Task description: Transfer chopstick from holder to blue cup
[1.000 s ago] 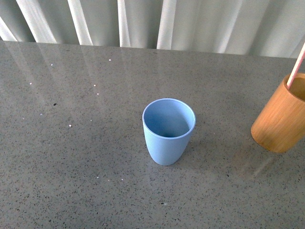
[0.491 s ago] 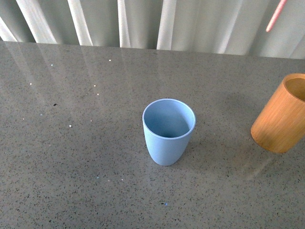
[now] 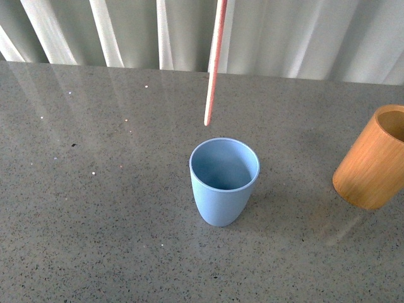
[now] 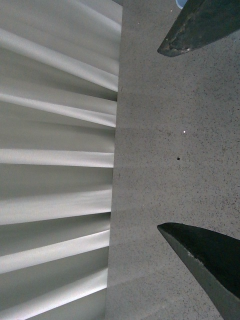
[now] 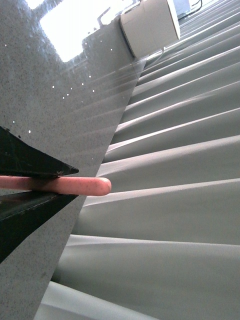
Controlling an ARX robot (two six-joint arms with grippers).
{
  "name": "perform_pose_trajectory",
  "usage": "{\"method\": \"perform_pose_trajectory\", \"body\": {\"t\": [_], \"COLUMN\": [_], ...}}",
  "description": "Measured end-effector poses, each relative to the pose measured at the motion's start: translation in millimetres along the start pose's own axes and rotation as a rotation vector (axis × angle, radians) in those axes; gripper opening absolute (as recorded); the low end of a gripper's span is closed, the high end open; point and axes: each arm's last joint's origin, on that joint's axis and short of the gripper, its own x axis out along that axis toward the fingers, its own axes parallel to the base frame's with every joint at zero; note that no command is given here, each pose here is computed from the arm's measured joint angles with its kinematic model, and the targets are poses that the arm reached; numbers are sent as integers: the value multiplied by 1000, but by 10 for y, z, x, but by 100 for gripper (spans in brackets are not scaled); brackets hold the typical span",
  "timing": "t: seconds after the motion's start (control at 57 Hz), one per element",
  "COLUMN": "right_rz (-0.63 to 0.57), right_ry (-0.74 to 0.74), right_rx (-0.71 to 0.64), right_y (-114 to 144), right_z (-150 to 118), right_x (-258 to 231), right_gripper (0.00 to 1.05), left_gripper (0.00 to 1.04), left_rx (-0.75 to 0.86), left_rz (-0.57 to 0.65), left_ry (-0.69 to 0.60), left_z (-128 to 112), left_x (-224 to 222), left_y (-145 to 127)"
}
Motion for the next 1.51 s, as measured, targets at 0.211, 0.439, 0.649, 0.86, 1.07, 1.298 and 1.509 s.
{"method": "perform_pose_trajectory", "body": {"t": [0.211, 0.439, 0.649, 0.86, 1.07, 1.298, 1.509], "right_rz": [-7, -44, -61, -65, -62, -67, -63], "right_ry": [43, 55, 71, 102, 128, 173, 172], "right_rx": [14, 13, 6, 14, 24, 40, 38], "right_y": [-5, -133, -205, -260, -309, -350, -342], "right_z": [-180, -255, -335, -513, -684, -857, -860], "right_x": [-89, -144, -164, -142, -88, -35, -27], "right_gripper": [3, 3, 3, 3, 3, 3, 39], "left_gripper": [98, 98, 98, 98, 98, 98, 98], "left_rx": [0, 0, 0, 0, 0, 0, 0], "left_rz": [0, 0, 0, 0, 0, 0, 0], "left_ry": [0, 0, 0, 0, 0, 0, 0], "left_z": [0, 0, 0, 0, 0, 0, 0], "left_x": [0, 0, 0, 0, 0, 0, 0], "left_y": [0, 0, 0, 0, 0, 0, 0]}}
